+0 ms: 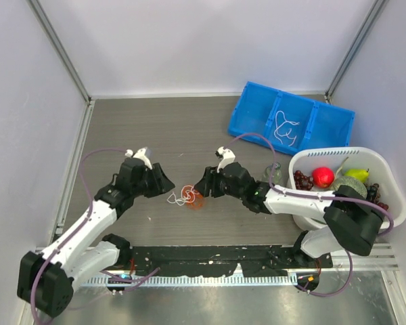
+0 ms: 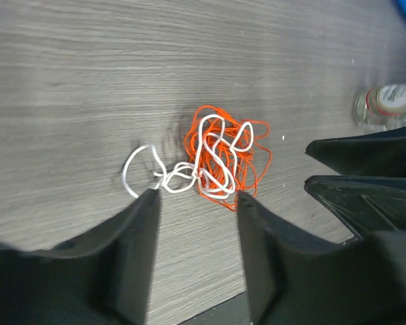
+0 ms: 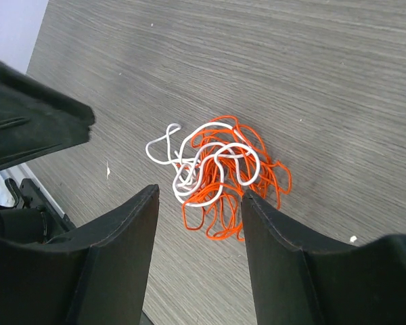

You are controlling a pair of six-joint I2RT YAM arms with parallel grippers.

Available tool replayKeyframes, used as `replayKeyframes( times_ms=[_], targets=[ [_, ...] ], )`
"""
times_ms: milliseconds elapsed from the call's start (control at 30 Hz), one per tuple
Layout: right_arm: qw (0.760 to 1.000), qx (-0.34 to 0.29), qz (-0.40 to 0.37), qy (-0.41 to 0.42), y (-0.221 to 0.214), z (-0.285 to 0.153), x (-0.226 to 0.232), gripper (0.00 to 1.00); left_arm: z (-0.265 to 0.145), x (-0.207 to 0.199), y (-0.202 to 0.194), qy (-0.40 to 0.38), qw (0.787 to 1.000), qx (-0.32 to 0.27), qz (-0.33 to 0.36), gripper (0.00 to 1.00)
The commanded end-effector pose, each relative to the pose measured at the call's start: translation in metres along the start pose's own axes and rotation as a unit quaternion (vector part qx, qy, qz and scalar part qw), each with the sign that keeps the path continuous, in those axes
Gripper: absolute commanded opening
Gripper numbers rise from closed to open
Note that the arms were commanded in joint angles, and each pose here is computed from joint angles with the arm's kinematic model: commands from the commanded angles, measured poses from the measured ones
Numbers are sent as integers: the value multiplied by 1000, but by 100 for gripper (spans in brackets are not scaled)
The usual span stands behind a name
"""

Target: Untangle the cables

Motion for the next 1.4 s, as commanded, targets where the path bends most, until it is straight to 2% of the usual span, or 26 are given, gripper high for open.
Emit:
replayKeyframes(
  times_ms=[0, 67, 233, 333, 633, 900, 1033, 1133, 1233, 1367],
  targets=[
    [999, -8, 18, 32, -4, 10, 10, 57, -17, 11, 5, 46, 995, -57, -63, 57],
    [999, -7, 20, 35, -10, 13, 9, 57, -17, 19, -5, 68, 992, -50, -97, 60],
    [998, 11, 29, 48, -20, 15, 12, 56, -4, 24, -30, 77, 983, -2, -169, 58],
    [998, 8, 30, 49, -21, 13, 12, 56, 6, 25, -32, 85, 974, 6, -208, 57],
    [999, -16, 24, 32, -14, 3, 7, 55, 32, 36, -59, 129, 934, 55, -328, 54],
    [1000, -4, 8, 29, -17, 6, 9, 56, 53, 44, -60, 141, 930, 59, -335, 37],
    [1000, 2, -7, 26, -20, 10, 10, 56, 53, 48, -62, 140, 929, 55, -339, 12],
    [999, 9, -13, 29, -23, 16, 12, 58, 47, 49, -56, 142, 933, 39, -329, 0],
    [999, 21, -24, 22, -31, 26, 12, 61, 36, 44, -42, 126, 944, 12, -304, 0],
    [999, 12, -32, -3, -32, 41, 8, 61, 17, 23, -17, 64, 965, -25, -254, 0]
  ],
)
Point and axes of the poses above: each gripper's point midway between its finger pads, its own z axis out along the fingers, its own x axis along the line the jaws close on, y = z × x, the point moved 4 cm from there along -z, back along the fingers, and after that the axes turned 9 degrees about z, right-handed, at the moved point
